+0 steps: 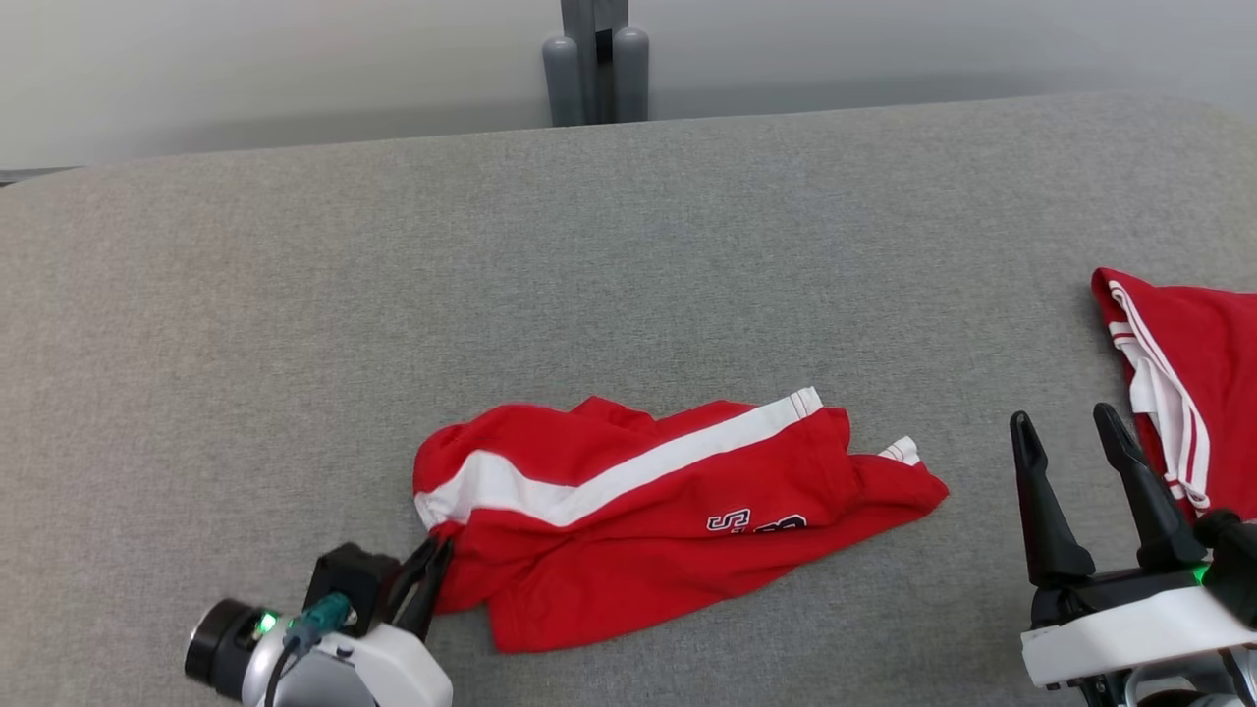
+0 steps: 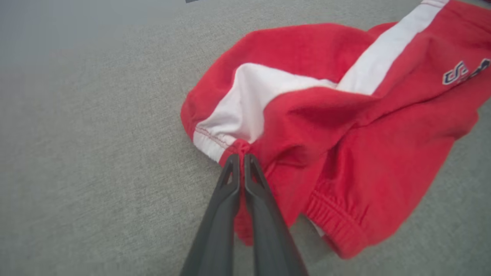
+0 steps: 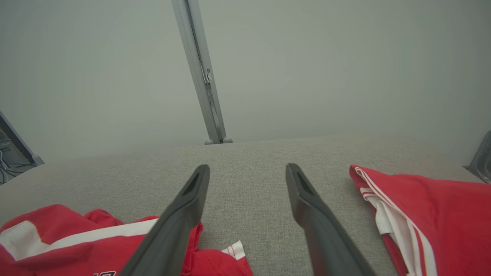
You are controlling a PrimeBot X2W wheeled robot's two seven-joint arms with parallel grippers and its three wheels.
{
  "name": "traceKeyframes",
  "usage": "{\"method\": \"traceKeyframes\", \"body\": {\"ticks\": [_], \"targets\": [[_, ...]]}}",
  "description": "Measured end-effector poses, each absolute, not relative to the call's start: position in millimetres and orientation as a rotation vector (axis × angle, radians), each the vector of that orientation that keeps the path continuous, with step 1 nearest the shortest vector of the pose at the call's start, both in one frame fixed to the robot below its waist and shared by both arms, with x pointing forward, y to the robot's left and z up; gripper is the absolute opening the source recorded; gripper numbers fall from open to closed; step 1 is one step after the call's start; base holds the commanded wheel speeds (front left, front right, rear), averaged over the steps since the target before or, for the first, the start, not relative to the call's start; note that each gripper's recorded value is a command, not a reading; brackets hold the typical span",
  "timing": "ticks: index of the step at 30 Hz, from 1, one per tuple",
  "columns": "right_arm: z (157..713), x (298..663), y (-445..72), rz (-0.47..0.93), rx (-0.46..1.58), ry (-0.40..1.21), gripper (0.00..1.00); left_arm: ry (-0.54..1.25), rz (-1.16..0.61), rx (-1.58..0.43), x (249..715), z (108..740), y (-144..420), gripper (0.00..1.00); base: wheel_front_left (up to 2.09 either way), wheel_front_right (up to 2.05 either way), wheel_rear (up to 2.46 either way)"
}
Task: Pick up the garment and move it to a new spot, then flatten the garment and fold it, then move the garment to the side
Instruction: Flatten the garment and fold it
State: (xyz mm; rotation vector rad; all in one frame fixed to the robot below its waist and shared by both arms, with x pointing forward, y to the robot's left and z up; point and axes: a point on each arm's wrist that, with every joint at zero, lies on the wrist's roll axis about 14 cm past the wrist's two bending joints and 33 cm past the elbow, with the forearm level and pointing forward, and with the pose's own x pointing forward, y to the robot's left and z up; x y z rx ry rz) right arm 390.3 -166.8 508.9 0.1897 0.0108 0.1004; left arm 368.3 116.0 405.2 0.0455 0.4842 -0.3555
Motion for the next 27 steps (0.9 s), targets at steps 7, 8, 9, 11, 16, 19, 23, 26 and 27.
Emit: {"method": "traceKeyframes", "body": {"ticks": [7, 8, 9, 11, 16, 19, 23, 26, 27], "targets": [[506.2, 394.9, -159.5, 0.122, 0.191, 0.023, 1.0, 0.547, -0.268, -0.011, 341.1, 383.2, 127.2, 0.16, 0.0, 0.0, 0.0], [506.2, 394.9, -159.5, 0.122, 0.191, 0.023, 1.0, 0.547, -0.268, -0.011, 341.1, 383.2, 127.2, 0.16, 0.0, 0.0, 0.0], [506.1, 395.0, -158.8, 0.125, 0.191, 0.027, 1.0, 0.527, -0.245, -0.037, 342.0, 384.4, 128.0, 1.0, 0.0, 0.0, 0.0], [508.2, 395.0, -159.2, 0.124, 0.191, 0.02, 1.0, 0.491, -0.23, -0.069, 345.7, 390.6, 127.6, 1.0, 0.0, 0.0, 0.0], [517.1, 393.6, -163.1, 0.115, 0.187, -0.008, 1.0, 0.341, -0.17, -0.115, 362.0, 421.9, 138.9, 1.0, 0.0, 0.0, 0.0], [525.0, 393.0, -166.7, 0.107, 0.184, -0.036, 1.0, 0.229, -0.136, -0.136, 372.9, 449.2, 148.6, 1.0, 0.0, 0.0, 0.0], [539.1, 392.9, -170.2, 0.1, 0.179, -0.084, 1.0, 0.069, -0.1, -0.151, 385.7, 493.3, 161.1, 1.0, 0.0, 0.0, 0.0], [546.4, 390.6, -168.6, 0.106, 0.177, -0.103, 1.0, -0.051, -0.093, -0.16, 391.5, 530.0, 165.8, 1.0, 0.0, 0.0, 0.0], [548.0, 389.6, -167.5, 0.11, 0.174, -0.105, 1.0, -0.077, -0.093, -0.158, 391.9, 539.2, 167.3, 1.0, 0.0, 0.0, 0.0]]}}
